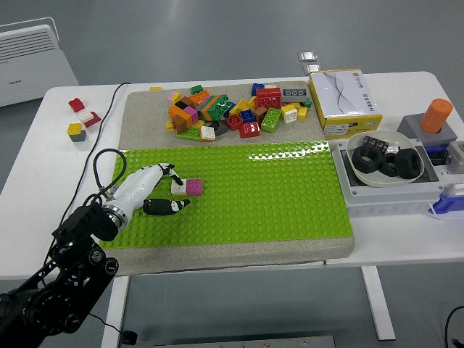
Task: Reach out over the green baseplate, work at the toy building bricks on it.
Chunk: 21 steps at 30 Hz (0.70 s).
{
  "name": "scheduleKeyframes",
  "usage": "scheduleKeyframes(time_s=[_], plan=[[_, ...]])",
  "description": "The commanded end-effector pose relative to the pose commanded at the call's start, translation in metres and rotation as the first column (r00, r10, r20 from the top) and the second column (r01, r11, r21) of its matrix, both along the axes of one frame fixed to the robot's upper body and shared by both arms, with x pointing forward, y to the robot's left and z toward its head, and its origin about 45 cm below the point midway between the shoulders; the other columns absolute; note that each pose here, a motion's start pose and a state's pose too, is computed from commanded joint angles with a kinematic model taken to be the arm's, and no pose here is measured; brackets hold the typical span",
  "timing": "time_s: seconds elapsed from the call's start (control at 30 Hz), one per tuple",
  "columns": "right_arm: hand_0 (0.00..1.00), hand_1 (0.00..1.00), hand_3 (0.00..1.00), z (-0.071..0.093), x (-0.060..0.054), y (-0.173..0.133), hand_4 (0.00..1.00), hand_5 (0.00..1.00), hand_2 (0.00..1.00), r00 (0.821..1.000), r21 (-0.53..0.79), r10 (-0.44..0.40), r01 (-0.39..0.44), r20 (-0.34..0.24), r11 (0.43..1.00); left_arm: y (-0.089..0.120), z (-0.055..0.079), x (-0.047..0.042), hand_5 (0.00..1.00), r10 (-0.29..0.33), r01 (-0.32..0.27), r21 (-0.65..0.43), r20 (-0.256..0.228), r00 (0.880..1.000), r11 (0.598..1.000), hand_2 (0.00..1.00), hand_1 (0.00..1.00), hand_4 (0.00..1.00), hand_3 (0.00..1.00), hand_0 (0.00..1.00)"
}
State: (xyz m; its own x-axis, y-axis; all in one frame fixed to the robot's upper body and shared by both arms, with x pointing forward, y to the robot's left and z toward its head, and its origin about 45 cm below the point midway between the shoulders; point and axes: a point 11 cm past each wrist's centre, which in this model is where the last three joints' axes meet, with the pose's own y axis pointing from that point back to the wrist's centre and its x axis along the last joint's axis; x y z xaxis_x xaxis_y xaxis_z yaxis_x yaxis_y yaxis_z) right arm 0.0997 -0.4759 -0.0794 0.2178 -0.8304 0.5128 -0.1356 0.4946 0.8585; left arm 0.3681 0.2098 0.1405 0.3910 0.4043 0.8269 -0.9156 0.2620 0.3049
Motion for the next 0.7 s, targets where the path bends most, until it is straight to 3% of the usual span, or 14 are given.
scheduleKeyframes(time_s=[0.5,0.7], plan=[[0.672,0.664,0.729,-0.0004,-0.0004,0.0006,0.758,0.972,0.724,1.0,0.002,-0.002,0.002,0.001,1.0,0.0004,-0.0027,-0.0017,0.337,-0.001,0.001,0.005,-0.008,1.0,1.0,0.913,0.936,0.817,0.61,0.987],[0.671,0.664,0.728,-0.0003,-0.0004,0.0003,0.759,0.971,0.723,1.0,0.001,-0.002,0.002,0.001,1.0,-0.0006,0.0023,-0.0016,0.337,-0.006,0.006,0.002,0.008,1.0,1.0,0.911,0.936,0.816,0.609,0.988]])
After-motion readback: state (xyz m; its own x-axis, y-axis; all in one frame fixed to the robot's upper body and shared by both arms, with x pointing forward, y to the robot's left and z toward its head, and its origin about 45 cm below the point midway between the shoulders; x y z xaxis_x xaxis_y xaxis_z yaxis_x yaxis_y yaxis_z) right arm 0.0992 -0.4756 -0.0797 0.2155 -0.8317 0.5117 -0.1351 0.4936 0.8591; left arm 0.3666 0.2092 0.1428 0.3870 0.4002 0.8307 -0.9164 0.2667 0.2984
